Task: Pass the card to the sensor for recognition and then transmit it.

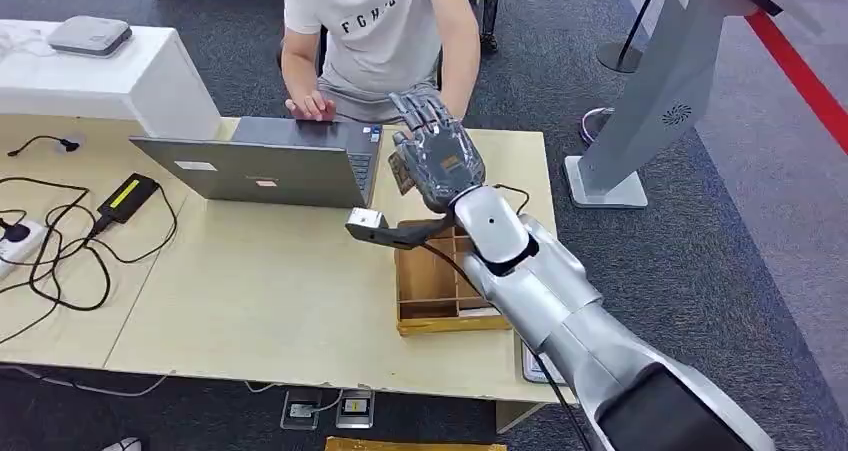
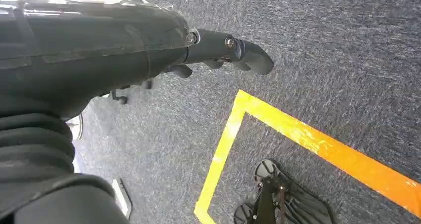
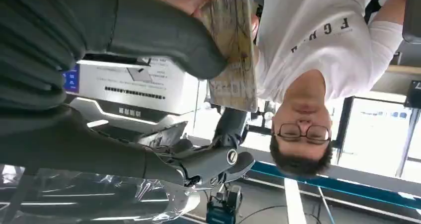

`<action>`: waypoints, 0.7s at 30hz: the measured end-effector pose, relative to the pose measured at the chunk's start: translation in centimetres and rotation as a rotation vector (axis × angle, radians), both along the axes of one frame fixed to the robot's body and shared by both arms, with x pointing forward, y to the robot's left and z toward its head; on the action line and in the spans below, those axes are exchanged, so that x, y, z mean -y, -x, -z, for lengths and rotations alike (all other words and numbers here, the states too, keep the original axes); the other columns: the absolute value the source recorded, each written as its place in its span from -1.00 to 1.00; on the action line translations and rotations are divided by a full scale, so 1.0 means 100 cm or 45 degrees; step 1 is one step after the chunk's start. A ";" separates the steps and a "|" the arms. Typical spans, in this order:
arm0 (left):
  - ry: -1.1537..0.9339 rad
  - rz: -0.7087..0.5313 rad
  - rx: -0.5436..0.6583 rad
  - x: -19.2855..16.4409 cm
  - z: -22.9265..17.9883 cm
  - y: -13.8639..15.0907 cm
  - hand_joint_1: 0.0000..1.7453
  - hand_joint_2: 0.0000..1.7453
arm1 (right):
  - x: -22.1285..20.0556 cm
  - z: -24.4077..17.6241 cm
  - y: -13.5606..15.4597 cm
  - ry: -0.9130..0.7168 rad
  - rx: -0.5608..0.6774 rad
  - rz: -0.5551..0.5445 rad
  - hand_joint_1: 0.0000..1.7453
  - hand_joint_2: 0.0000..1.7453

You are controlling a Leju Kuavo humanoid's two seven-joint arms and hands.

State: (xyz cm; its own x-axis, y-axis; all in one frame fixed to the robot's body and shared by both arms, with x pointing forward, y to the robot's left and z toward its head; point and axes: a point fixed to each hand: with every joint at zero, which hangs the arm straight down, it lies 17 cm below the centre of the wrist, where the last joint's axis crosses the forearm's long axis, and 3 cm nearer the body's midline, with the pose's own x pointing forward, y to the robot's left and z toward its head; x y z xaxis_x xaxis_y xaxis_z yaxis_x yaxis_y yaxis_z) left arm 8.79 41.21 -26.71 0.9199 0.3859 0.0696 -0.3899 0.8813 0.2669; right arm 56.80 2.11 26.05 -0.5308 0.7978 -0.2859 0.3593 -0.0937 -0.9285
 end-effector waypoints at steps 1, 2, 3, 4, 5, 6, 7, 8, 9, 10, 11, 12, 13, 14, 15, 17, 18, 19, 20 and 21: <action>0.000 0.000 0.000 0.000 0.000 0.000 -1.00 -1.00 | 0.000 0.001 0.000 0.002 -0.005 0.002 -1.00 -1.00; 0.000 0.000 0.000 0.000 0.000 0.000 -1.00 -1.00 | 0.001 0.003 -0.001 0.003 -0.013 0.003 -1.00 -1.00; 0.000 0.001 0.000 0.000 0.000 0.000 -1.00 -1.00 | 0.001 0.005 -0.001 0.008 -0.021 0.003 -1.00 -1.00; 0.001 0.001 0.000 0.000 0.000 0.000 -1.00 -1.00 | 0.002 0.007 -0.001 0.014 -0.022 0.004 -1.00 -1.00; 0.001 0.002 0.000 0.000 0.000 0.000 -1.00 -1.00 | 0.002 0.007 -0.001 0.019 -0.016 0.004 -1.00 -1.00; 0.002 0.003 0.000 0.000 0.000 0.000 -1.00 -1.00 | 0.003 0.007 -0.001 0.022 -0.009 0.007 -1.00 -1.00; 0.002 0.005 0.000 0.000 0.000 0.000 -1.00 -1.00 | 0.003 0.007 -0.001 0.023 0.000 0.008 -1.00 -1.00; 0.002 0.009 -0.001 0.000 0.000 0.000 -1.00 -1.00 | 0.004 0.007 -0.001 0.025 0.008 0.012 -1.00 -1.00; 0.004 0.013 -0.001 0.001 0.000 0.000 -1.00 -1.00 | 0.005 0.007 -0.002 0.027 0.014 0.018 -1.00 -1.00; 0.006 0.020 -0.002 0.001 0.000 0.001 -1.00 -1.00 | 0.007 0.006 -0.003 0.029 0.020 0.023 -1.00 -1.00; 0.011 0.025 -0.002 0.002 0.000 0.001 -1.00 -1.00 | 0.008 0.006 -0.004 0.029 0.027 0.027 -1.00 -1.00; 0.014 0.026 -0.002 0.002 0.000 0.001 -1.00 -1.00 | 0.011 0.005 -0.005 0.024 0.034 0.033 -1.00 -1.00; 0.015 0.026 -0.001 0.002 0.001 0.001 -1.00 -1.00 | 0.013 0.004 -0.006 0.010 0.039 0.035 -1.00 -1.00; 0.015 0.027 -0.002 0.002 0.001 0.001 -1.00 -1.00 | 0.017 0.003 -0.007 -0.006 0.041 0.039 -1.00 -1.00; 0.015 0.030 -0.002 0.002 0.001 0.001 -1.00 -1.00 | 0.021 0.003 -0.009 -0.024 0.033 0.041 -1.00 -1.00; 0.015 0.030 -0.004 0.003 0.001 0.002 -1.00 -1.00 | 0.035 0.008 -0.017 -0.126 -0.077 0.060 -1.00 -1.00; 0.016 0.028 -0.005 0.003 0.001 0.002 -1.00 -1.00 | 0.043 0.009 -0.021 -0.185 -0.125 0.084 -1.00 -1.00; 0.017 0.028 -0.007 0.003 0.001 0.002 -1.00 -1.00 | 0.053 0.009 -0.027 -0.241 -0.156 0.112 -1.00 -1.00; 0.018 0.027 -0.008 0.003 0.001 0.002 -1.00 -1.00 | 0.062 0.007 -0.031 -0.256 -0.153 0.131 -1.00 -1.00; 0.018 0.027 -0.008 0.003 0.001 0.002 -1.00 -1.00 | 0.074 0.005 -0.035 -0.255 -0.133 0.150 -1.00 -1.00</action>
